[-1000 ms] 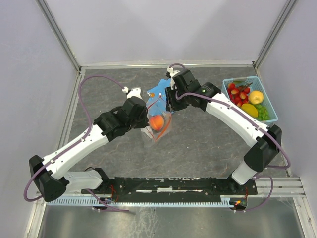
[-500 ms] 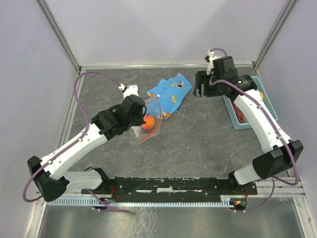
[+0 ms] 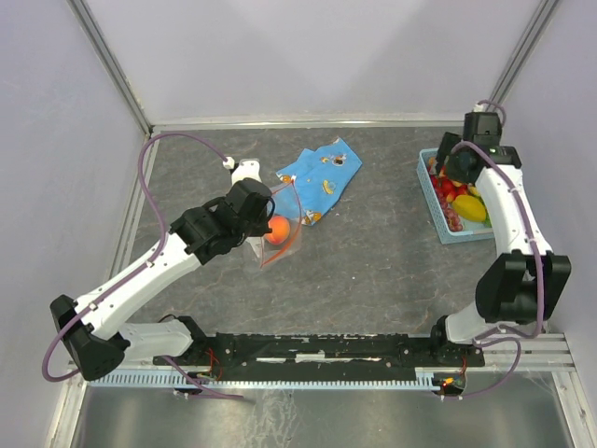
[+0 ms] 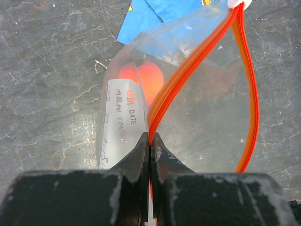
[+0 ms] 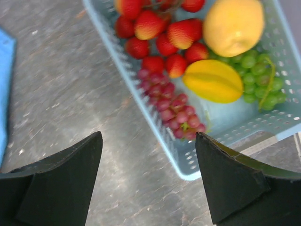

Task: Place the food in the zip-top bag and seal the zipper
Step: Pick up the fake fruit from the bin.

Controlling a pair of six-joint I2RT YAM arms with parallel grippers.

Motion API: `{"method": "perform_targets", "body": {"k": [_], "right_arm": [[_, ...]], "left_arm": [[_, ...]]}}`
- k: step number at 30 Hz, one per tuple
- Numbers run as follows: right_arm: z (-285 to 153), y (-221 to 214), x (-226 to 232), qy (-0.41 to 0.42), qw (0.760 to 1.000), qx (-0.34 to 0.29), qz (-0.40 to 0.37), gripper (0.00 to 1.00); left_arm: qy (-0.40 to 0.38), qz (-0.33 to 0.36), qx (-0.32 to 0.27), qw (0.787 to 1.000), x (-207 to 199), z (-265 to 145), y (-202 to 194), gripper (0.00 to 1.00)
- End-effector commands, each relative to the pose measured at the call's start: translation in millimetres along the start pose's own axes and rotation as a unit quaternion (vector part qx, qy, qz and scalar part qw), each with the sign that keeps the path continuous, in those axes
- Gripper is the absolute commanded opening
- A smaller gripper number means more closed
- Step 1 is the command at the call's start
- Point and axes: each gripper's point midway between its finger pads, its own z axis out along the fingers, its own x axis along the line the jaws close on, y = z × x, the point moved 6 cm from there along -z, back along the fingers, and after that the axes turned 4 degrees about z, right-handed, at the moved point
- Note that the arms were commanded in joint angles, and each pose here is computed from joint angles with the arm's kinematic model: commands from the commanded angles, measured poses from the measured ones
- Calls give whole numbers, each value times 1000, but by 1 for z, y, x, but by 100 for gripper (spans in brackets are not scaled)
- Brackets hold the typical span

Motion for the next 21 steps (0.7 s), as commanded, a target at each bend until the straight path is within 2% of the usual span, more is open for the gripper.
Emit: {"method": "perform_targets", "body": {"k": [1, 4, 10, 18, 21], "right_arm": [[34, 24, -32, -27, 999, -24, 33, 89], [64, 27, -50, -21, 999, -22, 33, 92], [94, 50, -90, -68, 991, -58, 99, 99], [133, 50, -108, -141, 974, -58, 168, 99], [147, 51, -109, -136, 972, -65, 183, 99]], "left_arm": [[-16, -10, -52, 998, 1, -16, 25, 3], [-16, -7, -50, 999, 0, -14, 23, 3], [-6, 1, -51, 999, 0, -11, 26, 3], [-3, 5, -51, 999, 0, -7, 24, 3], [-4, 6, -50, 999, -1, -6, 25, 3]]}}
